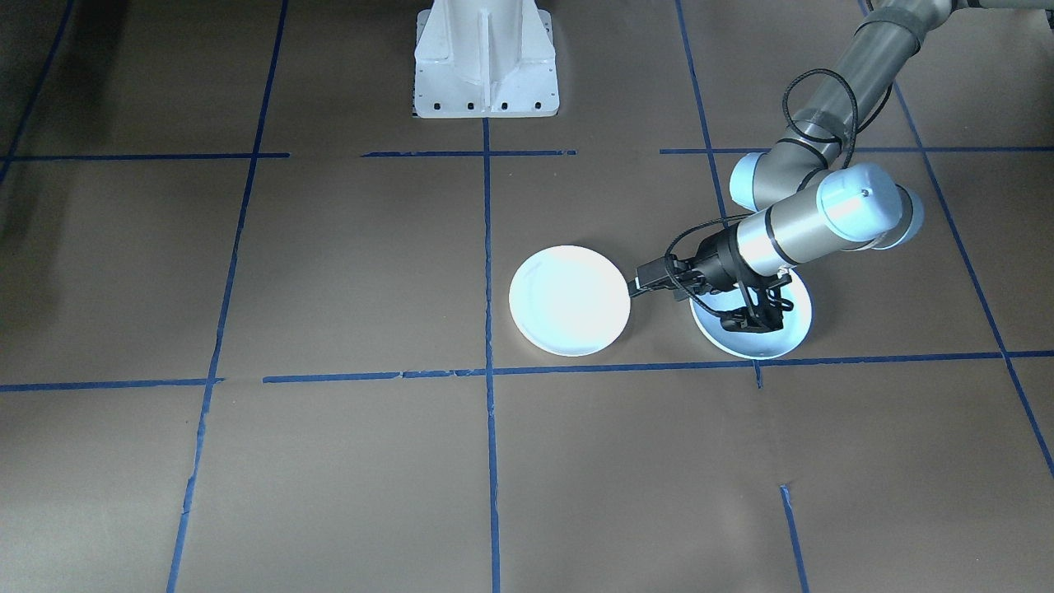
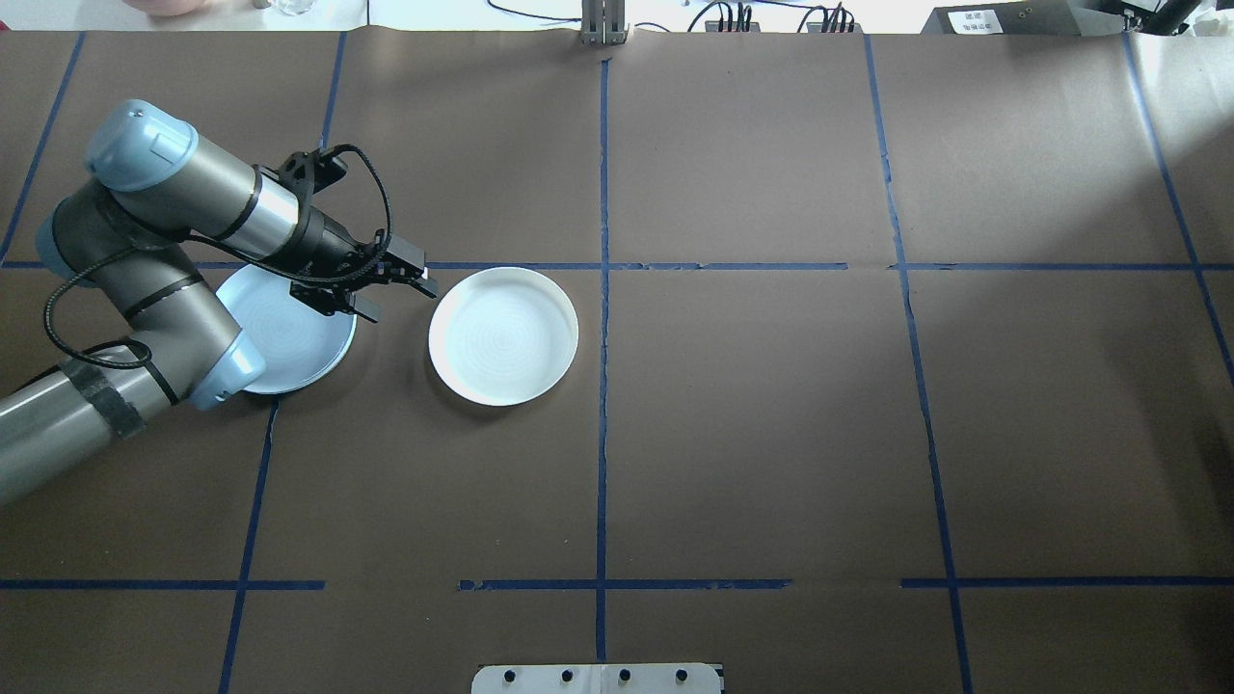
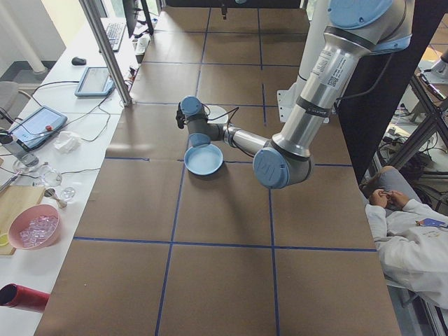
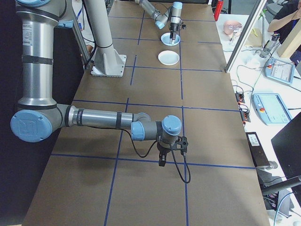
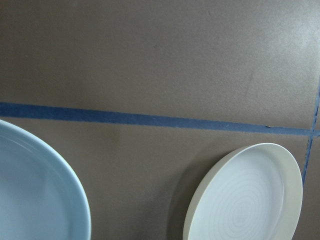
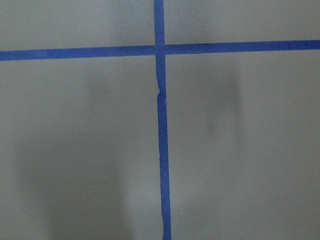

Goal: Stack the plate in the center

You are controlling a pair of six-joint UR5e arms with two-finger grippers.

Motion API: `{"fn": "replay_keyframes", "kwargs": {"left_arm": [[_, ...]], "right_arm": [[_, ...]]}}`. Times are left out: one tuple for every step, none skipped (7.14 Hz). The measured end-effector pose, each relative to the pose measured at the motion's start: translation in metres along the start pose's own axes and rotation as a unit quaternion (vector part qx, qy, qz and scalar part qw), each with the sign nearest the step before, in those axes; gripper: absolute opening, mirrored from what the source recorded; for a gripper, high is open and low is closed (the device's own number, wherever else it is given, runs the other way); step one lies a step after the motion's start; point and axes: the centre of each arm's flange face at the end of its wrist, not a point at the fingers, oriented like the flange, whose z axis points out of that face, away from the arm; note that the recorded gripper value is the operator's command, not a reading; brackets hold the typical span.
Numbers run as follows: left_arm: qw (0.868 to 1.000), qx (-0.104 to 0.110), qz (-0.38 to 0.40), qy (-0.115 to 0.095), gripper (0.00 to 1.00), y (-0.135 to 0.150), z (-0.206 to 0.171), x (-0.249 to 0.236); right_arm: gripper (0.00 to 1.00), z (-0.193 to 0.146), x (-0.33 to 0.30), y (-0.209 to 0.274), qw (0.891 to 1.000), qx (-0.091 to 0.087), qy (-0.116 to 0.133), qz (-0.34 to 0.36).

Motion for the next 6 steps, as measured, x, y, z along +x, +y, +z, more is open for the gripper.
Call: {"fn": "replay_keyframes", "kwargs": {"left_arm": [[1.0, 0.006, 0.002, -0.004, 0.9, 0.009, 0.017, 0.007], [1.0, 0.008, 0.005, -0.006, 0.88, 0.015, 0.029, 0.01], [1.0, 0.012, 0.005, -0.01, 0.76, 0.019, 0.037, 0.011], [1.0, 0.017, 0.005, -0.013, 0.7, 0.02, 0.042, 0.011], [1.0, 0.02, 0.006, -0.015, 0.67, 0.021, 0.044, 0.011], [1.0, 0.02, 0.005, -0.018, 0.66, 0.022, 0.047, 0.01]], "right_arm": [[1.0, 0.0, 0.0, 0.0, 1.0, 0.0, 0.0, 0.0], [1.0, 0.0, 0.0, 0.0, 1.0, 0.0, 0.0, 0.0], [1.0, 0.0, 0.0, 0.0, 1.0, 0.0, 0.0, 0.0], [1.0, 0.0, 0.0, 0.0, 1.0, 0.0, 0.0, 0.0], [1.0, 0.0, 0.0, 0.0, 1.0, 0.0, 0.0, 0.0], [1.0, 0.0, 0.0, 0.0, 1.0, 0.0, 0.0, 0.0]]}}
